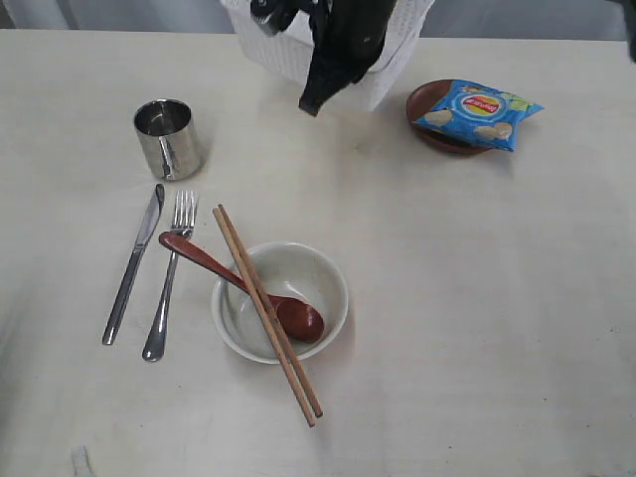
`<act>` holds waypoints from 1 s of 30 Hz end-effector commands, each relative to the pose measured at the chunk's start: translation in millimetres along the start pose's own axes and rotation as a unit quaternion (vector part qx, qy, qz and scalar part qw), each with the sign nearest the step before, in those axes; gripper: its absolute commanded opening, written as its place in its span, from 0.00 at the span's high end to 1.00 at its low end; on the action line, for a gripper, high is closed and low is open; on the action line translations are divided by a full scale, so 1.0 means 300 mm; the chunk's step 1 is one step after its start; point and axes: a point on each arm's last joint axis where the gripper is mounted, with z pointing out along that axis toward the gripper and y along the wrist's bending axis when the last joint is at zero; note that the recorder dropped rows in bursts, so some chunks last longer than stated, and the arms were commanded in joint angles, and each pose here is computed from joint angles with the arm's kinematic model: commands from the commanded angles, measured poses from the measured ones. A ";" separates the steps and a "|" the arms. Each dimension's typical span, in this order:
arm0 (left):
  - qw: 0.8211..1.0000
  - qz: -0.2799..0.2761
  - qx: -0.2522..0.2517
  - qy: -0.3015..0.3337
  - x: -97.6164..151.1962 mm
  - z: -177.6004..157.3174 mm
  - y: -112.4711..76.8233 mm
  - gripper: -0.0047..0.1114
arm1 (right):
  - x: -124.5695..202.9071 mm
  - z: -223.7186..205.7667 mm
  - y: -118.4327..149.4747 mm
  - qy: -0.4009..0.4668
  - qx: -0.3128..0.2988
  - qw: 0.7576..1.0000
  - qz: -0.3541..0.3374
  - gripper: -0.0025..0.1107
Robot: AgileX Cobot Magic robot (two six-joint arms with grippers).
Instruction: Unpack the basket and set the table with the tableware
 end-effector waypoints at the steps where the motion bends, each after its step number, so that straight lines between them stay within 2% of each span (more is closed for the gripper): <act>1: 1.000 0.005 -0.002 -0.005 0.001 0.000 0.001 0.96 | 0.044 -0.134 -0.144 -0.022 0.057 0.994 0.092 0.98; 5: 1.000 0.005 -0.002 -0.005 0.001 0.000 0.001 0.96 | 0.172 -0.184 -0.287 0.011 0.079 0.975 0.205 0.98; 9: 1.000 0.005 -0.002 -0.005 0.001 0.000 0.001 0.96 | 0.347 -0.185 -0.419 0.069 0.090 0.938 0.327 0.98; 15: 1.000 0.005 -0.002 -0.005 0.001 0.000 0.001 0.96 | 0.621 -0.115 -0.508 0.128 0.069 0.877 0.459 0.98; 18: 1.000 0.005 -0.002 -0.005 0.001 0.000 0.001 0.96 | 0.725 -0.074 -0.515 0.143 0.073 0.854 0.495 0.98; 21: 1.000 0.005 -0.002 -0.005 0.001 0.000 0.001 0.96 | 0.788 -0.022 -0.513 0.164 0.067 0.842 0.509 0.98; 25: 1.000 0.005 -0.002 -0.005 0.001 0.000 0.001 0.96 | 0.812 0.071 -0.490 0.191 0.049 0.839 0.507 0.98; 30: 1.000 0.005 -0.002 -0.005 0.001 0.000 0.001 0.96 | 0.795 0.174 -0.445 0.205 0.030 0.847 0.490 0.98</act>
